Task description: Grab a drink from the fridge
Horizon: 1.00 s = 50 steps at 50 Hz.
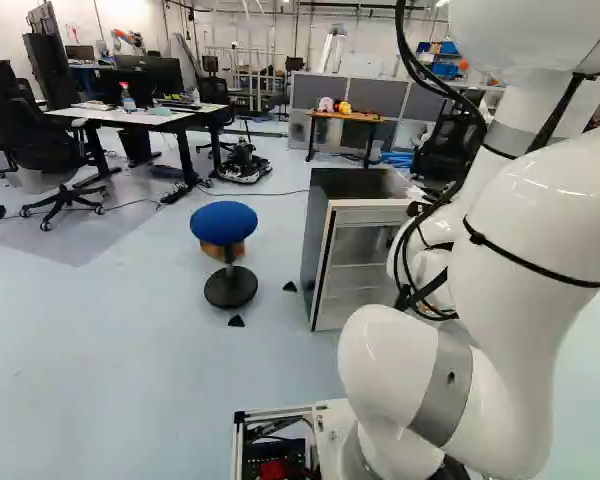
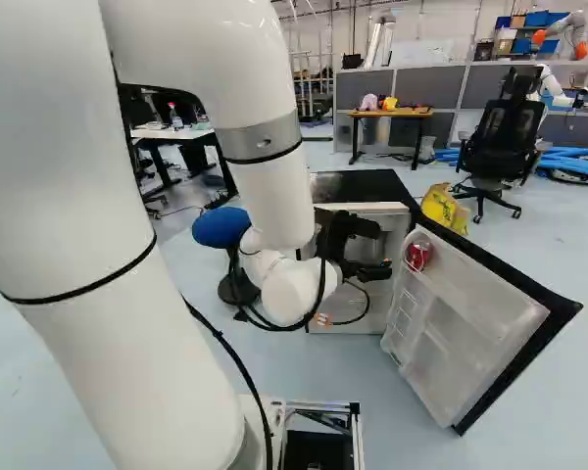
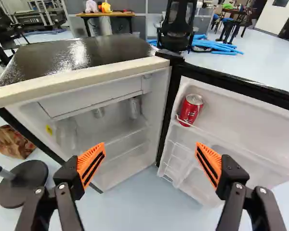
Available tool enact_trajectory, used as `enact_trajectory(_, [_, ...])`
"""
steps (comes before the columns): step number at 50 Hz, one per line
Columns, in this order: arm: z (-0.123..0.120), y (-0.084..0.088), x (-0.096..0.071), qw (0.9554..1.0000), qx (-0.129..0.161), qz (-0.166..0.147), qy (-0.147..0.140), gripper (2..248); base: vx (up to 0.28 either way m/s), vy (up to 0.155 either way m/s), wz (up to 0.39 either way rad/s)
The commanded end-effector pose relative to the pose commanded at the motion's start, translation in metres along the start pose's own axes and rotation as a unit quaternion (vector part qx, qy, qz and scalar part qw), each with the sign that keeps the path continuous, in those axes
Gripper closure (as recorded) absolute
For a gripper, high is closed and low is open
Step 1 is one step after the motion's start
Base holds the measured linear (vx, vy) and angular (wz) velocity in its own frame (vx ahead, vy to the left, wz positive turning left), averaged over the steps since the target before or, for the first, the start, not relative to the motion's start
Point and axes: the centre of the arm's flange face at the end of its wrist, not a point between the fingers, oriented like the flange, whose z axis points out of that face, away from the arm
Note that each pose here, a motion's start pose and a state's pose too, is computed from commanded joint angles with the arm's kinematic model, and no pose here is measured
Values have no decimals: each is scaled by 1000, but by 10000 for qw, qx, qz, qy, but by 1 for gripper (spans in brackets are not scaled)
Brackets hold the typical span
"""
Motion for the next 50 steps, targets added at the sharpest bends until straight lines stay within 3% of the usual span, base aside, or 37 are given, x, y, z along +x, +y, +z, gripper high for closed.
enact_trajectory(31, [26,13,10,9959,-747,507,-33,3,0,0,0])
enact_trajectory(50, [44,22,16,9922,-1025,701,-84,3,0,0,0])
